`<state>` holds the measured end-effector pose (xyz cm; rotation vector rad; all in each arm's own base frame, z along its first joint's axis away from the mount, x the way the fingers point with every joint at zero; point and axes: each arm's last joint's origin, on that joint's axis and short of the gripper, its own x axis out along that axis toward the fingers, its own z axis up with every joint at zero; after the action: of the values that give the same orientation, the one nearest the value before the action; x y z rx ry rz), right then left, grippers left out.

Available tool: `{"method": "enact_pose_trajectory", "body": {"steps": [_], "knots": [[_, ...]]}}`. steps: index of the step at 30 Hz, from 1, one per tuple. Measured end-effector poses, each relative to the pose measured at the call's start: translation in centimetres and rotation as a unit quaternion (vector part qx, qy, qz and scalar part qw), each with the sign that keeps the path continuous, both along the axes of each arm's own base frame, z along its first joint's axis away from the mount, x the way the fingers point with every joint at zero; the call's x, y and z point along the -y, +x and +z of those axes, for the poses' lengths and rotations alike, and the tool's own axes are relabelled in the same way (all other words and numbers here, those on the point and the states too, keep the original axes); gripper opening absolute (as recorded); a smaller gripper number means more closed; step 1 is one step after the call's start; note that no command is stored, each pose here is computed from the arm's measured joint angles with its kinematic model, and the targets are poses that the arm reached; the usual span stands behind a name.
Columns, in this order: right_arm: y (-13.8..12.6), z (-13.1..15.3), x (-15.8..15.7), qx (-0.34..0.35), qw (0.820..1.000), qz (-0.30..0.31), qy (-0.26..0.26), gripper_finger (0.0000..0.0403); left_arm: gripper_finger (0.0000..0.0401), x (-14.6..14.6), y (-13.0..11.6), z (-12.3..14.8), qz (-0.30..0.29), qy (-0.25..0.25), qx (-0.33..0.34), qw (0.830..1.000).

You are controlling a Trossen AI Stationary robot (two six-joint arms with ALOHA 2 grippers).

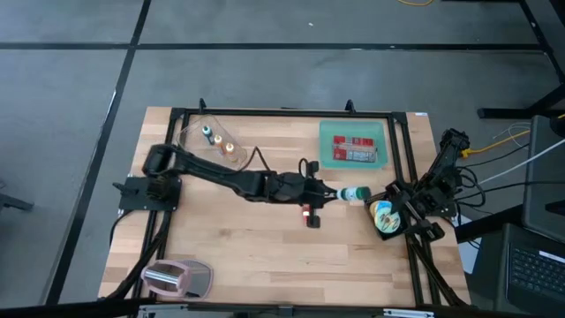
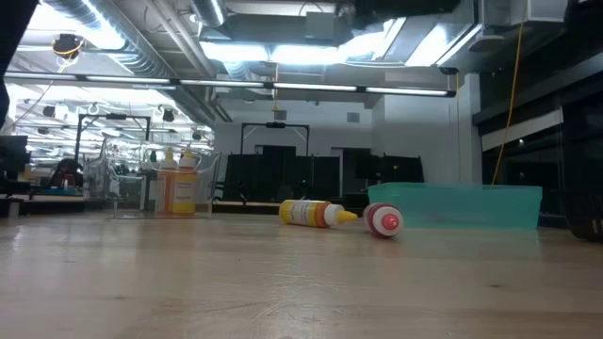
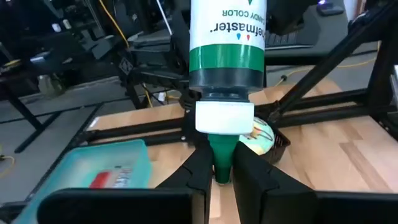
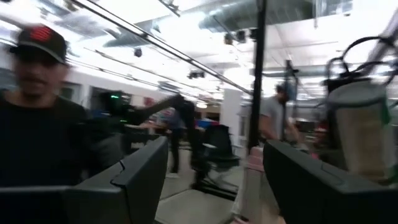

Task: Pick & Place Food Item
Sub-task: Put the green food coloring bottle into the transparent bin

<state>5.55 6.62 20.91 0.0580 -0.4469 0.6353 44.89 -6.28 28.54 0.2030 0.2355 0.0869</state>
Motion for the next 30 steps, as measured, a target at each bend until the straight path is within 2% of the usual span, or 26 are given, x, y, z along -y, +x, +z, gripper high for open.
{"method": "enact_pose_trajectory", "body": {"steps": [6,9,17,22,26,27,30], "knots": [[0.1,0.0,0.1,-0.001,1.0,-0.026,-0.003,0.0259,0.0033,0.5,1.3,-1.9,0.02,-0.019,0.027,0.999],[0.0,0.1,0.1,-0.001,1.0,-0.004,0.007,0.0259,0.0033,0.8,1.3,-1.9,0.047,-0.013,0.036,0.998],[0.0,0.1,0.0,-0.023,0.999,0.016,0.035,0.0259,0.0033,2.5,1.0,-1.7,0.054,-0.01,0.046,0.997],[0.3,0.0,0.5,-0.067,0.993,-0.053,0.087,0.0259,0.0033,3.1,0.8,-1.7,0.071,-0.01,0.045,0.996],[0.4,-0.5,0.2,-0.09,0.993,-0.03,0.073,0.0259,0.0033,3.3,0.7,-2.1,0.07,-0.018,0.028,0.997],[0.4,-0.5,0.2,-0.1,0.991,-0.027,0.085,0.0259,0.0033,3.3,0.6,-2.2,0.072,-0.024,0.024,0.997],[0.6,-0.6,0.6,-0.134,0.977,-0.097,0.133,0.0259,0.0033,3.3,0.6,-2.4,0.073,-0.028,0.013,0.997]]}}
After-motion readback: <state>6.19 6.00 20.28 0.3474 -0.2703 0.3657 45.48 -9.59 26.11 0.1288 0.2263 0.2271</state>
